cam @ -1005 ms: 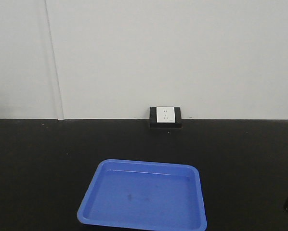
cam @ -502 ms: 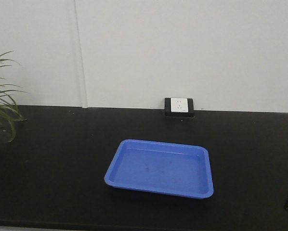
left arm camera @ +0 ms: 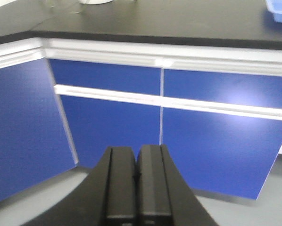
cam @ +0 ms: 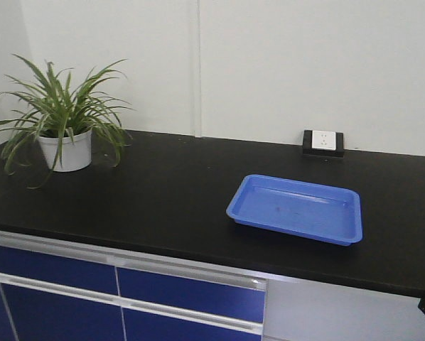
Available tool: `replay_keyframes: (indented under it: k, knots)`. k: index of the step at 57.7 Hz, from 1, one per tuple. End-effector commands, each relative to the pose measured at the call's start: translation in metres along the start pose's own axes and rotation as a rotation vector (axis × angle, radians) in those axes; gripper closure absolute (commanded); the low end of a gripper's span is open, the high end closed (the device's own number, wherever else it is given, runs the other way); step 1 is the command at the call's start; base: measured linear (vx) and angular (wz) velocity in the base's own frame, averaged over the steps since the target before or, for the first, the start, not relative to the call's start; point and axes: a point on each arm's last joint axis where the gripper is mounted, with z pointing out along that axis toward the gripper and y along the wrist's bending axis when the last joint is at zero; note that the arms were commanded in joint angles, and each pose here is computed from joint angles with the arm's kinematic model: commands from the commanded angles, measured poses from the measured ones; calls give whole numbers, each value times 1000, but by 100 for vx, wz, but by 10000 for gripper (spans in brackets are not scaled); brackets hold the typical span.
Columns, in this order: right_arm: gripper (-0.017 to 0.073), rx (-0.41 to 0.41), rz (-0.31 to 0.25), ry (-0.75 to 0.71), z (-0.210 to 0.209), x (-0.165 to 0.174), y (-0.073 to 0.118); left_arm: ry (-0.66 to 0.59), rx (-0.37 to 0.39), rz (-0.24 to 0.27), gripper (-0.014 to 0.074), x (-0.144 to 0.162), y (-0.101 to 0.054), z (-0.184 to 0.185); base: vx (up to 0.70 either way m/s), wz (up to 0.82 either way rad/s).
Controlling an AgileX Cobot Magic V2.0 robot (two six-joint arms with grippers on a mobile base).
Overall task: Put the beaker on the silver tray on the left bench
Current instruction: 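Drive the base, beaker held, to the bench with the silver tray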
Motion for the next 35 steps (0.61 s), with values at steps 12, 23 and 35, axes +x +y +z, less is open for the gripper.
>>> replay_keyframes:
  k: [12,23,35]
  knots:
    - [567,32,-16,-37,0,-12,-3,-66,8,-3,592,1,-1,2,-32,28]
    - [567,32,-16,-37,0,-12,-3,-66,8,-3,592,1,-1,2,-31,32]
    - [567,32,-16,-37,0,-12,-3,-66,8,-3,592,1,-1,2,-31,42]
